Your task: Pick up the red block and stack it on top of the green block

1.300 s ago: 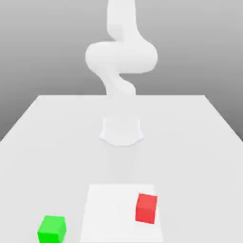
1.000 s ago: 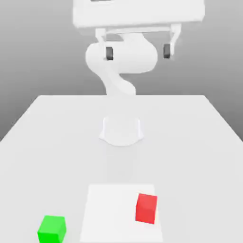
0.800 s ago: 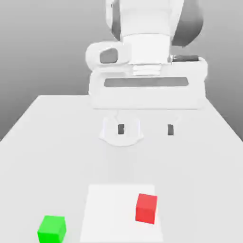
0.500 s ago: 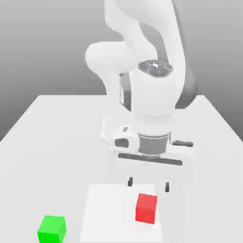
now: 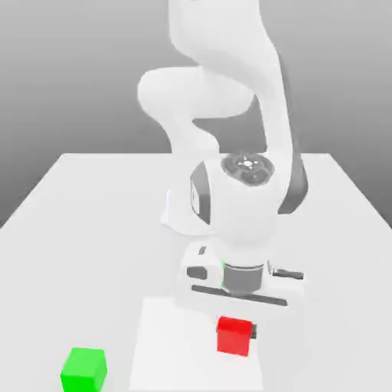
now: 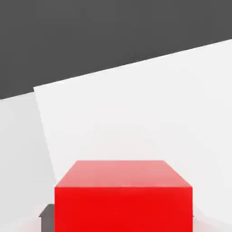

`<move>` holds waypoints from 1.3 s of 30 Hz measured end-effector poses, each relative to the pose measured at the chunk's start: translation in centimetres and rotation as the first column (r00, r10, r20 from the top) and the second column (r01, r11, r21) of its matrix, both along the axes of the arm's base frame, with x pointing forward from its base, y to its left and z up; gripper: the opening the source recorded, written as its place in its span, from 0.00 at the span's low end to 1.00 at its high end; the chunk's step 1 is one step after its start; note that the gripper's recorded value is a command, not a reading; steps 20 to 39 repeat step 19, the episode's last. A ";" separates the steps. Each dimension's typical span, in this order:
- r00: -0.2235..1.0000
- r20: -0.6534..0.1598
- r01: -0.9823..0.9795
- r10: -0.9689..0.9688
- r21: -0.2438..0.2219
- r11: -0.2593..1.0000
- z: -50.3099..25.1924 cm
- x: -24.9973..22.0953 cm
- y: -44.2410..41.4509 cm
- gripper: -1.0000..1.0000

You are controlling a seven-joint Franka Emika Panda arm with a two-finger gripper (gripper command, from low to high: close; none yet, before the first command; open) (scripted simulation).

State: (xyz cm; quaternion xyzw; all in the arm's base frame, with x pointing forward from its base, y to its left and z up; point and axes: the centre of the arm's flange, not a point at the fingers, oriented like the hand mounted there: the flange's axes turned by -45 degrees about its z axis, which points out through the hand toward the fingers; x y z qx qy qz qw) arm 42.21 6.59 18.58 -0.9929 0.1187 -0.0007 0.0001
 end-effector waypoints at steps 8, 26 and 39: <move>0.974 -0.001 0.228 -0.228 0.002 0.974 4.6 5.0 -14.1 0.00; 0.936 -0.001 0.353 -0.353 0.001 0.936 0.4 5.8 -23.3 1.00; 0.936 -0.001 0.353 -0.353 0.001 0.936 0.4 5.8 -23.3 1.00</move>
